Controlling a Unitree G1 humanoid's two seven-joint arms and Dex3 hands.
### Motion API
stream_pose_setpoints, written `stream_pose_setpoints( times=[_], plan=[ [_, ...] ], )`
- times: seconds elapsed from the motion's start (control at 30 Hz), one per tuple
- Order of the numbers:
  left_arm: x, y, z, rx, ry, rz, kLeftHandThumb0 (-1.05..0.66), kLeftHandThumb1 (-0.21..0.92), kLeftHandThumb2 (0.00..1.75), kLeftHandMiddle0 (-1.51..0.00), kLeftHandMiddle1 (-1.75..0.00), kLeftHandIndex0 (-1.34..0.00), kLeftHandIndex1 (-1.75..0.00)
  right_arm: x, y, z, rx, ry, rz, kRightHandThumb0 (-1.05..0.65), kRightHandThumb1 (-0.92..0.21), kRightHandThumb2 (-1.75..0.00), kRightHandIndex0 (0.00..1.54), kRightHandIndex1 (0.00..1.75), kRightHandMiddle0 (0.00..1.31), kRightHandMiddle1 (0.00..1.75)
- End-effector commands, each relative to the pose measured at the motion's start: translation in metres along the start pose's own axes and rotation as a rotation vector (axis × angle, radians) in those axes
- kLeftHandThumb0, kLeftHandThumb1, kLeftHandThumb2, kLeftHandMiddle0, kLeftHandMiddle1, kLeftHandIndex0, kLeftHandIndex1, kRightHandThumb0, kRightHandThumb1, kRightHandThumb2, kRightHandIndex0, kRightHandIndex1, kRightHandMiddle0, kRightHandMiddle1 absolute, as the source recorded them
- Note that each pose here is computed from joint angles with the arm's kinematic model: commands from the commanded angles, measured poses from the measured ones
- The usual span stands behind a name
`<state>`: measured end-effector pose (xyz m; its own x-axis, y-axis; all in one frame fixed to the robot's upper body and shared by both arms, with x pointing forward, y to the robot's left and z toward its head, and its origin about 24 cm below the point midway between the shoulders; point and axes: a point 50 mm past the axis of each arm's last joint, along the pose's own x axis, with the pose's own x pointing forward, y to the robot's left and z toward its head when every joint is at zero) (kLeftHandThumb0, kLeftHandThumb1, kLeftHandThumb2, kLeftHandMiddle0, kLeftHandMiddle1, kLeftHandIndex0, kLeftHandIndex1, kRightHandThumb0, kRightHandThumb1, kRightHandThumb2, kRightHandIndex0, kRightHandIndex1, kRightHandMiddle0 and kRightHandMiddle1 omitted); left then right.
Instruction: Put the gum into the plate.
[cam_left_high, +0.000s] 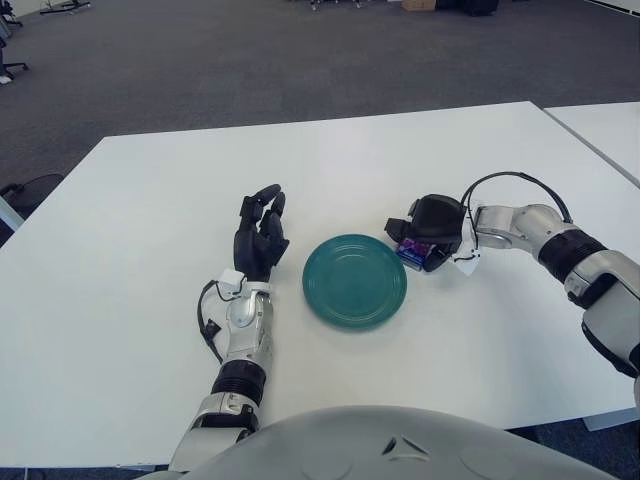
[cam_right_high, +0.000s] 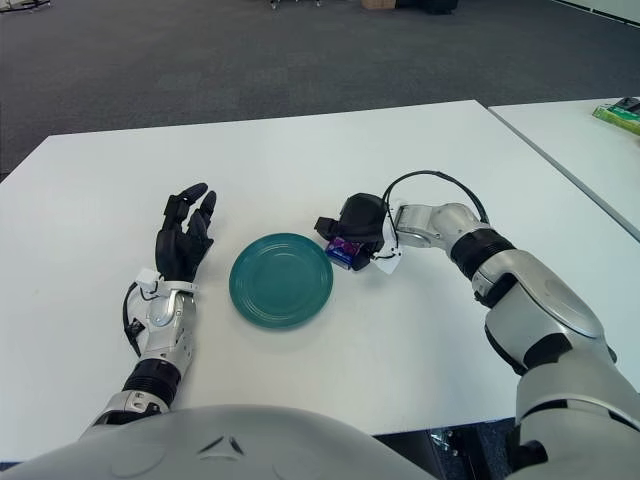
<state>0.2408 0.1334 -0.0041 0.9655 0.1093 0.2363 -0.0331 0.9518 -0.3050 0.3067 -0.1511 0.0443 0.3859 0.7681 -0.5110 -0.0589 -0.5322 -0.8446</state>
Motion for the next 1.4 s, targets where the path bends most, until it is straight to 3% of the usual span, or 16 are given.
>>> stream_pose_setpoints(
  times=[0.0, 0.17, 0.5, 0.9, 1.2, 1.37],
  plan=[
    [-0.062, -0.026, -0.043, -0.169, 0.237, 0.182, -0.80, 0.92, 0.68, -0.55, -0.05, -0.20, -1.02, -0.007, 0.026, 0.013, 0.050, -0.038, 0.122, -0.48, -0.92, -0.68, 0.90, 1.75, 0.58, 1.75],
    [-0.062, -0.025, -0.043, -0.171, 0.237, 0.187, -0.79, 0.92, 0.67, -0.55, -0.05, -0.21, -1.02, 0.008, 0.035, 0.007, 0.061, 0.022, 0.091, -0.47, -0.92, -0.67, 0.91, 1.75, 0.62, 1.75],
    [-0.062, -0.024, -0.044, -0.172, 0.244, 0.188, -0.79, 0.92, 0.67, -0.54, -0.05, -0.20, -1.03, 0.013, 0.020, 0.000, 0.058, 0.029, -0.095, -0.50, -0.92, -0.66, 0.91, 1.75, 0.63, 1.75],
    [-0.061, -0.024, -0.043, -0.151, 0.234, 0.178, -0.78, 0.92, 0.70, -0.54, -0.04, -0.17, -1.03, 0.022, -0.009, -0.007, 0.104, 0.021, -0.284, -0.51, -0.92, -0.66, 0.91, 1.75, 0.64, 1.75],
    [-0.060, -0.025, -0.042, -0.173, 0.226, 0.182, -0.75, 0.92, 0.69, -0.53, -0.04, -0.18, -1.03, 0.010, -0.047, -0.027, 0.082, 0.061, -0.447, -0.49, -0.92, -0.58, 0.99, 1.75, 0.72, 1.75],
    [-0.060, -0.025, -0.043, -0.182, 0.229, 0.183, -0.75, 0.92, 0.67, -0.52, -0.04, -0.18, -1.02, 0.011, -0.055, -0.031, 0.068, 0.081, -0.459, -0.49, -0.92, -0.56, 1.04, 1.75, 0.76, 1.75]
  ],
)
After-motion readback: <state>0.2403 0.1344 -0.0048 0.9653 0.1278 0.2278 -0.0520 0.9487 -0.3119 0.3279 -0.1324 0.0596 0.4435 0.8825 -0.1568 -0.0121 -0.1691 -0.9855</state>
